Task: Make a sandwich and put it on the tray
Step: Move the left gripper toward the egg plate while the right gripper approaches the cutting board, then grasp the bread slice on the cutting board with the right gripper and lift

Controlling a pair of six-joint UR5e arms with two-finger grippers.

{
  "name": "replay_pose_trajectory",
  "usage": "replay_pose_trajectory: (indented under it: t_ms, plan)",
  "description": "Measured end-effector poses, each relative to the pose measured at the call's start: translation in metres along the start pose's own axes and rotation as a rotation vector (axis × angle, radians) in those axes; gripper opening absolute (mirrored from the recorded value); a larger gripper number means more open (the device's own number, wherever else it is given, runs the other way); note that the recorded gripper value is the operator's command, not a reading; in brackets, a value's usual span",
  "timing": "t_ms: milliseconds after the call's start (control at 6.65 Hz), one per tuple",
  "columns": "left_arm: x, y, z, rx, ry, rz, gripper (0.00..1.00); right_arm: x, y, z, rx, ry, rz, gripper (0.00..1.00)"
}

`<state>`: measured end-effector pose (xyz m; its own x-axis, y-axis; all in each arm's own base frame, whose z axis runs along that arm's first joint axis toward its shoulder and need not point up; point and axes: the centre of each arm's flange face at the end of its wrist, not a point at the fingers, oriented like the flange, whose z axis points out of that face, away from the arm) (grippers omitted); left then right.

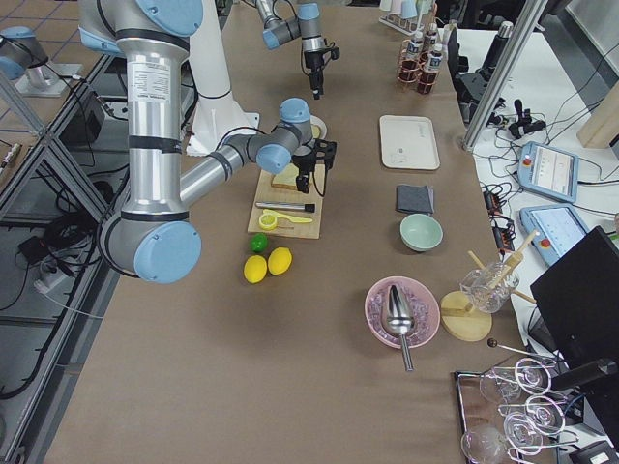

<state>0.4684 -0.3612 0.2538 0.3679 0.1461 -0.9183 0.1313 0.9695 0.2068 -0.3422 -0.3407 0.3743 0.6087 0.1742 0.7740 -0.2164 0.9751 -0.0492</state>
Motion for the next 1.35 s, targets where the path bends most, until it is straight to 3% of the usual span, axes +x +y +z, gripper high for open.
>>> replay_pose_trajectory:
  t_ms: [150,751,1052,1202,1353]
  plan:
    - [-0.003,-0.002,-0.001,0.004,-0.004,0.000,0.97,-0.015,0.013,0.007,0.004,-0.008,0.006,0.76]
    - [-0.006,-0.006,-0.004,0.011,-0.006,0.001,0.97,-0.031,0.055,0.043,0.027,0.021,0.010,0.73]
    - [-0.006,-0.006,-0.005,0.012,-0.006,0.001,0.97,-0.028,0.058,0.063,0.030,-0.030,-0.009,0.69]
    - [-0.006,-0.007,-0.005,0.013,-0.006,0.001,0.97,-0.025,0.058,0.068,0.031,-0.051,-0.014,0.49]
    - [-0.006,-0.007,-0.006,0.014,-0.005,0.001,0.97,-0.023,0.058,0.070,0.031,-0.058,-0.016,0.13]
